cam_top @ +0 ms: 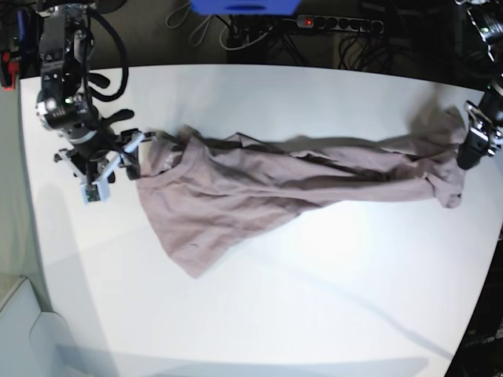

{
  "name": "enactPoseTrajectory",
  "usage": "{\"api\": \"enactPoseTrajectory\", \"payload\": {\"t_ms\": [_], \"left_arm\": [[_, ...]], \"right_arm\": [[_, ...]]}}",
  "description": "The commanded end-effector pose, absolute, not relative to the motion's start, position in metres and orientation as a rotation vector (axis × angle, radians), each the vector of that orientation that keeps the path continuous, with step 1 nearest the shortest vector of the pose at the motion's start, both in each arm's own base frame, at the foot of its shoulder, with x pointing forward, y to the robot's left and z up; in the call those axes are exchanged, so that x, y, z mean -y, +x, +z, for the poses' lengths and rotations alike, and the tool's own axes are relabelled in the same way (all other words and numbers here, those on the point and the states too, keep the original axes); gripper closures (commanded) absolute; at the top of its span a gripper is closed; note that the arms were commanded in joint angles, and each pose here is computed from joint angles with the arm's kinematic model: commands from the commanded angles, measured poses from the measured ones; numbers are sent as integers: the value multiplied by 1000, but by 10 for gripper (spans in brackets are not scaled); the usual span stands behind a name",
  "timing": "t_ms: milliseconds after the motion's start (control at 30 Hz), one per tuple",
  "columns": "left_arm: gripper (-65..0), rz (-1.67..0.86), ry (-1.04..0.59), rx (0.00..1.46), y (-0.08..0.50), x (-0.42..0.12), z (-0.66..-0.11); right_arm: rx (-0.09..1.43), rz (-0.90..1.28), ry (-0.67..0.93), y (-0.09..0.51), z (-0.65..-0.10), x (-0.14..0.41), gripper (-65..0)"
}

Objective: Layout the t-shirt on the table in an organized manner, then fold the t-shirt properly
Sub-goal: 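Hold the shirt end with the left gripper, stretching it lengthwise, then lift the shirt with both grippers and swing it up off the table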

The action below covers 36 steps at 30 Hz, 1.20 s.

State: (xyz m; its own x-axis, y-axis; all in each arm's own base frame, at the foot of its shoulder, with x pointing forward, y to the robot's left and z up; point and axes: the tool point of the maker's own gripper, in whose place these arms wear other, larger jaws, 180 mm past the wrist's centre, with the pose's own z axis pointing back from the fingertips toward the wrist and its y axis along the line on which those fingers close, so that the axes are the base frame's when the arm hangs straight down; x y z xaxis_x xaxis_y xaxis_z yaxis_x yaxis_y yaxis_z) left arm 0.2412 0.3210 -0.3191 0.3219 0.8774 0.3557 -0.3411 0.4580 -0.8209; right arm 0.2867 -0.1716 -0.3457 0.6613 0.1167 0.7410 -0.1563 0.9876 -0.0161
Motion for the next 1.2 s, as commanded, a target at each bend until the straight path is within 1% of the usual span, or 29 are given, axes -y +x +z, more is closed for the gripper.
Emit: {"api": "enactPoseTrajectory", "payload": {"t_ms": [0,200,300,433,500,567,700,767,1033,1167], "left_arm": [[-4,885,-776,911,243,-317,-304],[-4,866,-818,749,202,-270,-328],[-4,833,-863,665,192,-236,-338],[-4,831,-920,608,187,-207,-347],[-4,835,-944,575,182,-199,-350],[-4,827,-944,546,178,-193,-354],[-4,817,-912,530,176,-192,-360],[-4,818,-915,535,177,-193,-359],[-4,804,-916,550,184,-195,-356],[-4,797,-920,562,188,-195,-353]], "right_arm": [[870,159,45,292,-336,173,-294],[900,162,50,302,-328,170,-294],[909,162,51,305,-325,170,-294],[921,175,59,310,-321,164,-298],[920,180,62,310,-321,162,-323],[920,180,62,310,-321,162,-371],[914,198,75,309,-323,155,-483],[913,199,76,313,-325,154,-512],[818,137,67,355,-363,173,-514],[801,114,64,382,-367,179,-514]]}}
